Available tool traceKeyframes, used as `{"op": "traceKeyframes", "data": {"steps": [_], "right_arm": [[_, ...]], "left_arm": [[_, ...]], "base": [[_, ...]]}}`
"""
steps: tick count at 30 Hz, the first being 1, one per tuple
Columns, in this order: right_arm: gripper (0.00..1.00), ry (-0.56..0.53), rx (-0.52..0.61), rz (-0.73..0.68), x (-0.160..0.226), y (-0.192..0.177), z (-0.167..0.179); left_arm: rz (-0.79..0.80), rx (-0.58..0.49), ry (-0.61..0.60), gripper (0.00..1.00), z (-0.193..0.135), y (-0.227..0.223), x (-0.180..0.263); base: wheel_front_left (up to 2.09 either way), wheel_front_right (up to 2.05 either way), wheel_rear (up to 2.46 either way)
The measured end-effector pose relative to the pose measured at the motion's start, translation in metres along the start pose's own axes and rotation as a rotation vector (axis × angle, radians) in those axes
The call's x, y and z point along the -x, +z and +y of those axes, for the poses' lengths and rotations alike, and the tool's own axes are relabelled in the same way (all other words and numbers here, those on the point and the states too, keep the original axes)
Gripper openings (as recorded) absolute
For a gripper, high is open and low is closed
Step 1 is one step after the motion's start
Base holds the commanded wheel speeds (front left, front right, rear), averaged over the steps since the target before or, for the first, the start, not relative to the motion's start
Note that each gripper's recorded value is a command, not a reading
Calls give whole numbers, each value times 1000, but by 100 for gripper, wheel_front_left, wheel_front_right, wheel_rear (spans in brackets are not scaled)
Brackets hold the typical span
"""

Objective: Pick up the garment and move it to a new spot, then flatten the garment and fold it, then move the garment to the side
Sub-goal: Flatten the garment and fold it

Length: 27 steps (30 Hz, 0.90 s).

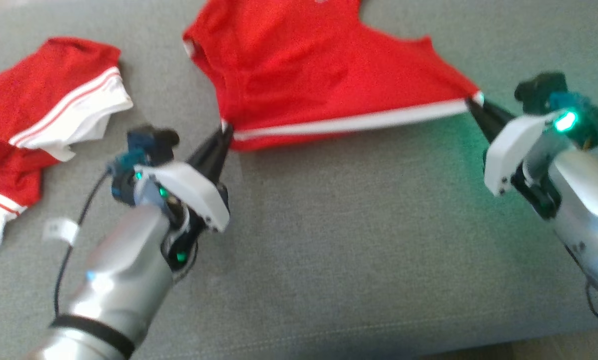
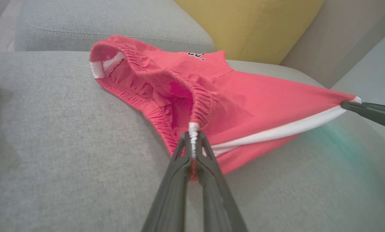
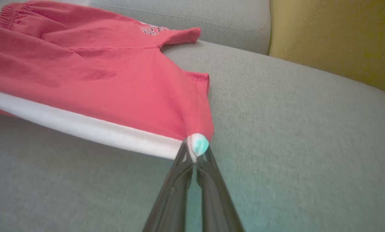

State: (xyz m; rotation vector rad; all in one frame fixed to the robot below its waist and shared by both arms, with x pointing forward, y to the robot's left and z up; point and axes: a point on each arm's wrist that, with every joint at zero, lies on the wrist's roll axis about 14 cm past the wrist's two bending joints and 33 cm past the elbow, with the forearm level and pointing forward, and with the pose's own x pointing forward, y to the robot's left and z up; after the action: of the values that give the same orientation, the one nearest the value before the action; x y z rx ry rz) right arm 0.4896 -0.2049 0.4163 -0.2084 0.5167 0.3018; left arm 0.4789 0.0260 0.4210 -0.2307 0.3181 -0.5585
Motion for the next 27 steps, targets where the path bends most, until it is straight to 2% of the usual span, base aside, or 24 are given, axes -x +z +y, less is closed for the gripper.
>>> {"op": "traceKeyframes", "data": {"steps": [8,13,21,27], "right_arm": [[0,47,21,124,51,-29,3],[0,78,16,227,85,-50,8],[0,67,-4,298,141,-71,-4],[0,61,13,315,159,-71,-18]], "left_arm": [[8,-17,-58,0,-35,-13,41],[76,-32,-139,0,-65,-37,72],[145,-21,-262,0,-121,-58,110],[131,-26,-304,0,-141,-51,120]], "base": [[0,0,0],[0,0,0],[0,0,0],[0,0,0]]}}
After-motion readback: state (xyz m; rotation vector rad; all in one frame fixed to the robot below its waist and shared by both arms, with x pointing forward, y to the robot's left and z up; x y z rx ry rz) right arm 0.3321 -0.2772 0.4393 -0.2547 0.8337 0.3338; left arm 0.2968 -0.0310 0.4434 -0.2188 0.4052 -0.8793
